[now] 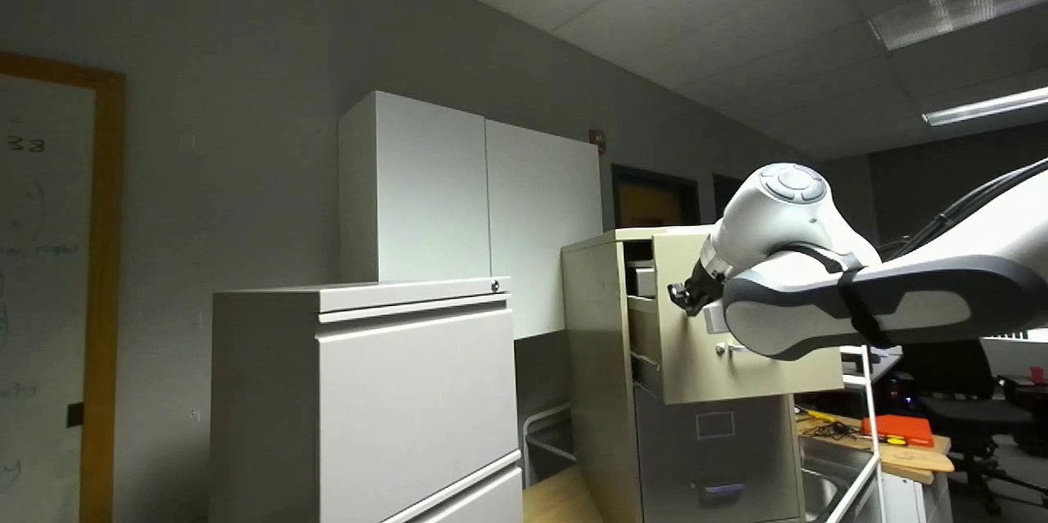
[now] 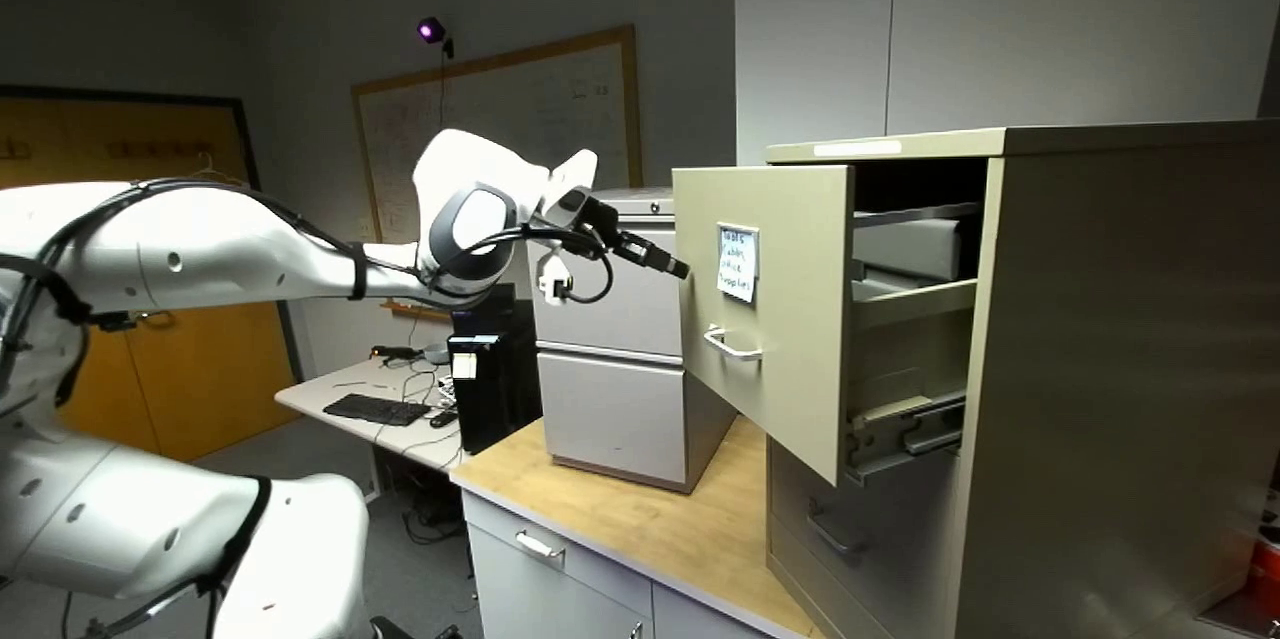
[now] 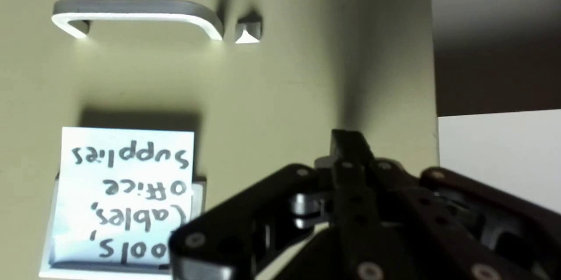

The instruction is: Close the top of the right cabinet

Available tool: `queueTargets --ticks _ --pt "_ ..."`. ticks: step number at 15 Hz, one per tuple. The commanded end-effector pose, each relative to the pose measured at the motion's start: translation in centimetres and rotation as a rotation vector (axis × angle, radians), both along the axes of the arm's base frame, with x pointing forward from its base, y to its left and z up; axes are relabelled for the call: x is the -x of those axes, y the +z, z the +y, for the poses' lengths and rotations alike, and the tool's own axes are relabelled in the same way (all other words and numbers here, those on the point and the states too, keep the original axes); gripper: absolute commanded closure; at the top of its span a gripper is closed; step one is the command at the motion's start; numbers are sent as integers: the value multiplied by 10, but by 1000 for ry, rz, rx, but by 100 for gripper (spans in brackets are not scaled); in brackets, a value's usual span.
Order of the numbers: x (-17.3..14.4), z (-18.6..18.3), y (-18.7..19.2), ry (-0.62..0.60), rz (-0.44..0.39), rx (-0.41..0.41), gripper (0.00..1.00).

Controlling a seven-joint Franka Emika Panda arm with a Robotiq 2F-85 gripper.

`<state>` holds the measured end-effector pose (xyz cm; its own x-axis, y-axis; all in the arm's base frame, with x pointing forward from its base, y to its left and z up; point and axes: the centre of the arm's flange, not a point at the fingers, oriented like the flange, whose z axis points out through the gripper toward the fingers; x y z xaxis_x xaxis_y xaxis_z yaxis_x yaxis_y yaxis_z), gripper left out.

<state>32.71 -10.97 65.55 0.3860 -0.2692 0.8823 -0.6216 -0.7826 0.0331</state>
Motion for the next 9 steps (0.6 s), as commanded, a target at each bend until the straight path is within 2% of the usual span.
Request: queueTargets --ticks 1,9 --pt "-33 -13 5 -30 -43 27 100" --pt "-94 -38 -6 -43 -18 32 100"
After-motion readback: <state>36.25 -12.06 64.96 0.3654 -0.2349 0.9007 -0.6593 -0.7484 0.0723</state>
